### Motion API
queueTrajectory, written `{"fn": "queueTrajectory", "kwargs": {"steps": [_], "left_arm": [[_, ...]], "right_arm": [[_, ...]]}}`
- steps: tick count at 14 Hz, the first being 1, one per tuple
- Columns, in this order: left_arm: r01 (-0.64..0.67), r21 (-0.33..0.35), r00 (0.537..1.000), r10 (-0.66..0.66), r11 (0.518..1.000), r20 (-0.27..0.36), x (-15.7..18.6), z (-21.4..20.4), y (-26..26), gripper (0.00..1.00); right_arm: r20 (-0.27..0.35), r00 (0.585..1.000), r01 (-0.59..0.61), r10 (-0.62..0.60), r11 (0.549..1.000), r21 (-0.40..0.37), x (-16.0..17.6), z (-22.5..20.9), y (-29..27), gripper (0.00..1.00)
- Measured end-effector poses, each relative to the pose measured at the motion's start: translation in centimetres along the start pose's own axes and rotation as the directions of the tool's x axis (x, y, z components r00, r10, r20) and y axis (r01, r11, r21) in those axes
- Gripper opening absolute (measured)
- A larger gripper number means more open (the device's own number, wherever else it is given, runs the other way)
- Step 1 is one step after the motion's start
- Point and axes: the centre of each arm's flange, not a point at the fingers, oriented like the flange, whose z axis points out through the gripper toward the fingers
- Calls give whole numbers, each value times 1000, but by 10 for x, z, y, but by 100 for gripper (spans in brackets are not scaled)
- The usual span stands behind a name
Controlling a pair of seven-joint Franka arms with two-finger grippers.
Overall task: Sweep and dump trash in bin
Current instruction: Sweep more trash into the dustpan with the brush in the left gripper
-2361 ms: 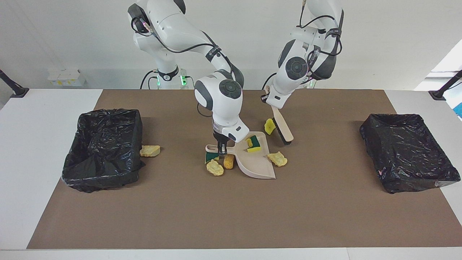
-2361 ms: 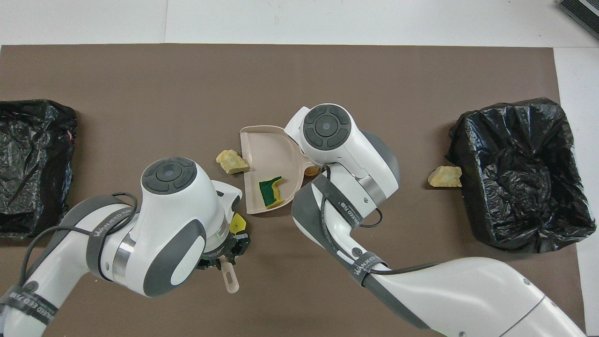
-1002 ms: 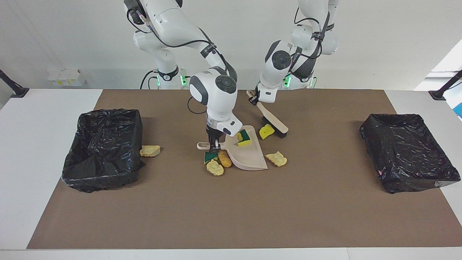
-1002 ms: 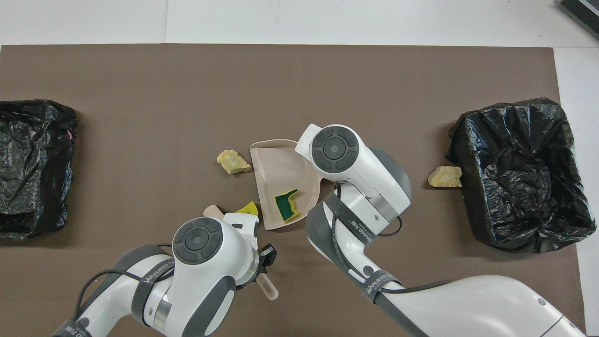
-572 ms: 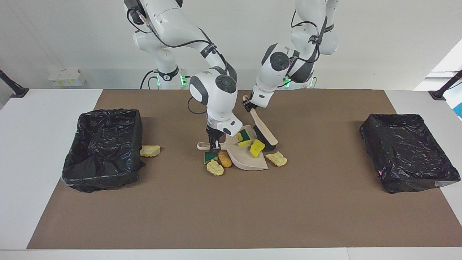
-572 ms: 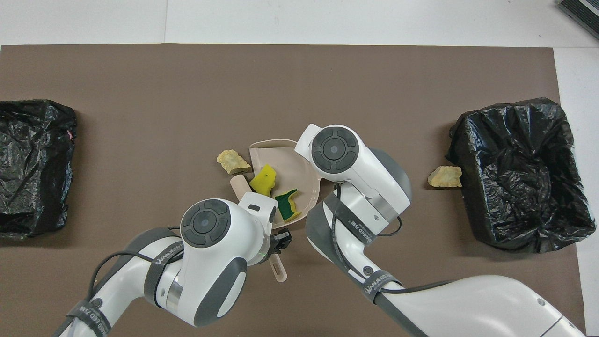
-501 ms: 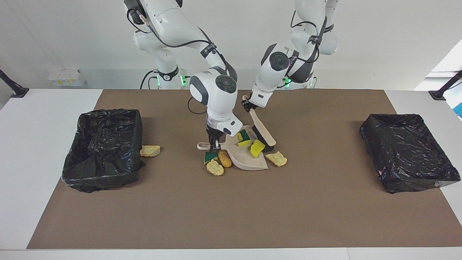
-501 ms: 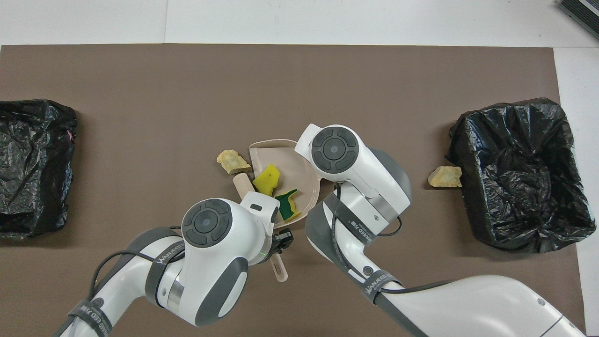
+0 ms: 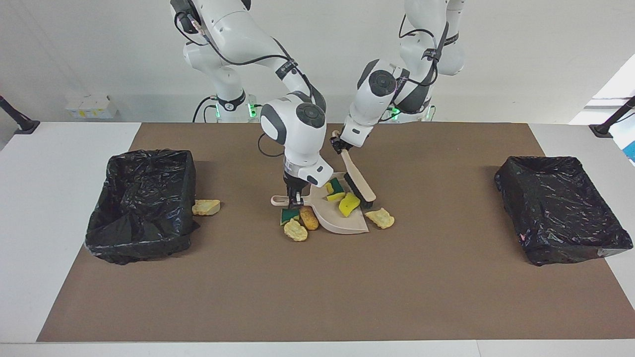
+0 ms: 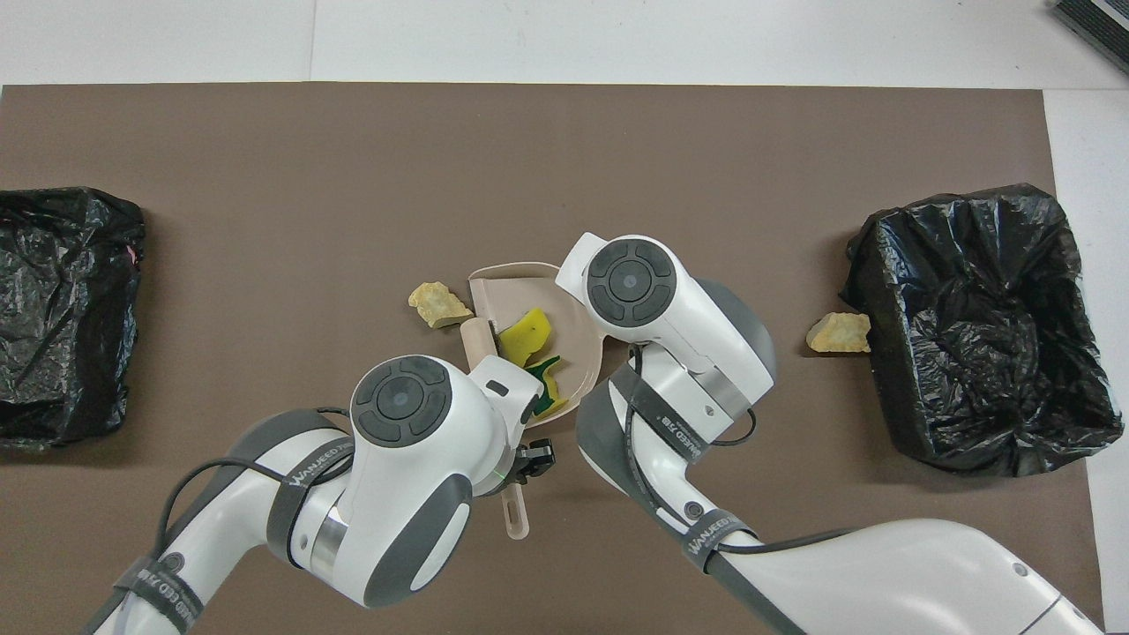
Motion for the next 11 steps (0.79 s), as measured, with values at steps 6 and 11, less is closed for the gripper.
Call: {"fn": "queueTrajectory", "kwargs": {"steps": [6,11], "left_arm": [[-77,127,993,88,989,-82,57,-20,-58,27],[-250,143,963,261,958,-65,122,-33,-126,27]], "right_arm": [[-1,998,-67,67,998,-2,9,-3,-4,32],[39,989,-145,145,989,7,32,-16,-19,32]]}}
